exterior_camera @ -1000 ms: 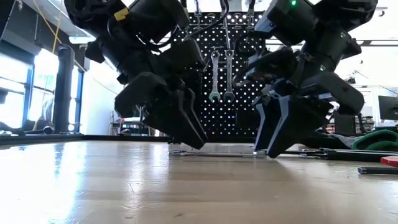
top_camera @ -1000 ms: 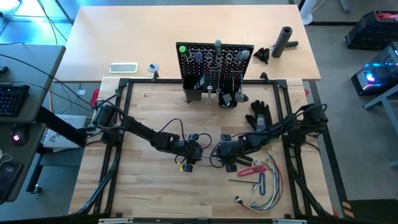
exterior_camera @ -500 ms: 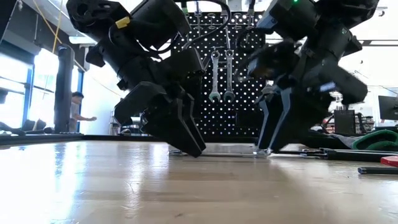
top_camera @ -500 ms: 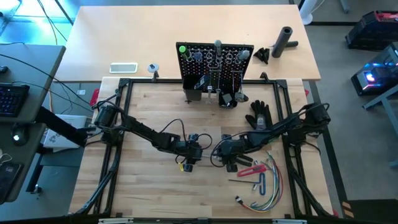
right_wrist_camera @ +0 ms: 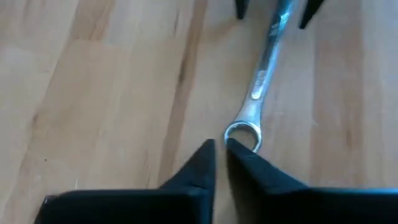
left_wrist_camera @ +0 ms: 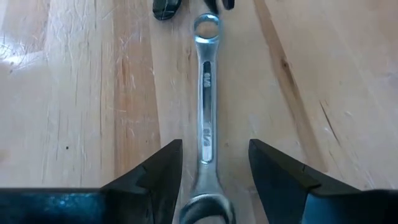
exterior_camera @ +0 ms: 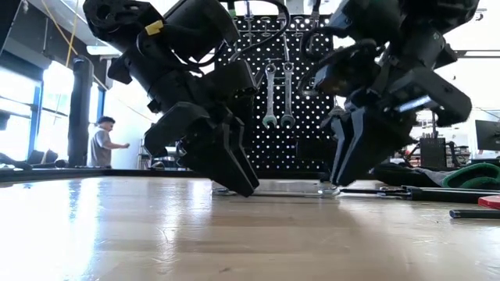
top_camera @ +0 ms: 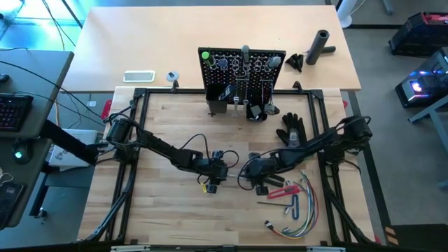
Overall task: Hang tools onto peg board
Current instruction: Hang the silver wrench on the peg board
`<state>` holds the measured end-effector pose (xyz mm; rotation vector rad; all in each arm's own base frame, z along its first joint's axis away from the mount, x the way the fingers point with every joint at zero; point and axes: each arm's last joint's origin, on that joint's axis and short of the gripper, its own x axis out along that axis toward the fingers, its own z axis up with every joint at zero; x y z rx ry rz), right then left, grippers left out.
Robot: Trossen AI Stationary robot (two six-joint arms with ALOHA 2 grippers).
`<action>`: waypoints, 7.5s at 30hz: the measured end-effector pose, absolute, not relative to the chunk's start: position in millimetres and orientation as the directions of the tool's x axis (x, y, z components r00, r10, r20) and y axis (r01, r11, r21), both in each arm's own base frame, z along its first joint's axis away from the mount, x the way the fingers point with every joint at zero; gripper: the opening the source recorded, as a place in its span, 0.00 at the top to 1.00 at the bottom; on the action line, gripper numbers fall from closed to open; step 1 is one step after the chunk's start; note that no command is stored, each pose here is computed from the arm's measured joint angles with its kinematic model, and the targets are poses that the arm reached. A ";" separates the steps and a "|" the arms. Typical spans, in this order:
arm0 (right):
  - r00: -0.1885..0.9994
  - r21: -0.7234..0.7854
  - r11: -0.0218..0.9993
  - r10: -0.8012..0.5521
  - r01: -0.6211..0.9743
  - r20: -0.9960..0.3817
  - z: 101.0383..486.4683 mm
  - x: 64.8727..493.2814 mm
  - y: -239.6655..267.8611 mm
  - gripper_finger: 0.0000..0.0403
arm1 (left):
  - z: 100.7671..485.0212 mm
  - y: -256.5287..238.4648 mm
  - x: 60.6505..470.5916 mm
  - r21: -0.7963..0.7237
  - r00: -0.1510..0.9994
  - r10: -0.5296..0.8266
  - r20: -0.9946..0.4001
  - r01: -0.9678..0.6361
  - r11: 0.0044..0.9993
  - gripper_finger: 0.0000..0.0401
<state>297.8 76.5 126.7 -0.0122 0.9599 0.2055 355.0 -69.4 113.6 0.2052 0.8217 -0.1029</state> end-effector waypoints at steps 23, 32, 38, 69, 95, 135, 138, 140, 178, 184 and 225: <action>0.576 0.062 0.977 0.171 -0.204 -0.799 128.3 305.2 76.9 1.00 | 113.4 -69.3 354.6 0.137 0.674 -0.010 -0.739 0.164 0.977 0.55; 0.560 0.037 0.984 0.131 -0.176 -0.818 126.8 304.5 68.9 1.00 | 113.4 -69.3 354.6 0.137 0.674 -0.010 -0.739 0.164 0.977 0.55; 0.558 0.037 0.984 0.130 -0.174 -0.820 125.4 304.9 68.6 1.00 | 113.5 -69.3 354.5 0.136 0.674 -0.010 -0.739 0.165 0.977 0.55; 0.564 0.113 0.984 0.173 -0.141 -0.808 115.2 311.9 62.9 1.00 | 112.7 -71.6 349.4 0.338 0.605 0.117 -0.788 0.267 0.902 0.97; 0.745 -0.047 0.961 0.178 -0.271 -0.643 222.8 256.3 100.6 0.82 | 158.1 -60.5 370.9 -0.013 0.723 -0.504 -0.473 0.566 0.824 0.99; 0.889 -0.504 0.732 0.396 -0.458 -0.232 249.6 334.3 136.9 0.61 | 201.8 -48.0 375.3 -0.203 0.463 -0.886 -0.035 0.864 0.460 0.99; 0.886 -0.514 0.722 0.401 -0.462 -0.233 249.3 338.3 136.5 0.70 | 202.2 -49.6 375.0 -0.199 0.457 -0.889 -0.033 0.869 0.454 0.98; 0.884 -0.522 0.715 0.406 -0.465 -0.231 249.6 339.1 134.9 0.76 | 202.3 -50.1 374.8 -0.197 0.450 -0.893 -0.032 0.873 0.447 0.98; 0.857 -0.511 0.712 0.505 -0.482 -0.104 253.9 348.0 134.6 0.76 | 204.7 -54.6 373.0 -0.229 0.385 -0.923 -0.011 0.898 0.377 0.98; 0.850 -0.509 0.706 0.516 -0.492 -0.105 252.9 348.2 135.2 0.80 | 203.2 -55.5 373.1 -0.261 0.379 -0.925 -0.015 0.892 0.370 0.98; 0.927 -0.407 0.854 0.199 -0.323 -0.317 270.4 307.7 145.7 1.00 | 201.1 -30.8 375.2 -0.390 0.411 -0.911 -0.025 0.835 0.387 0.84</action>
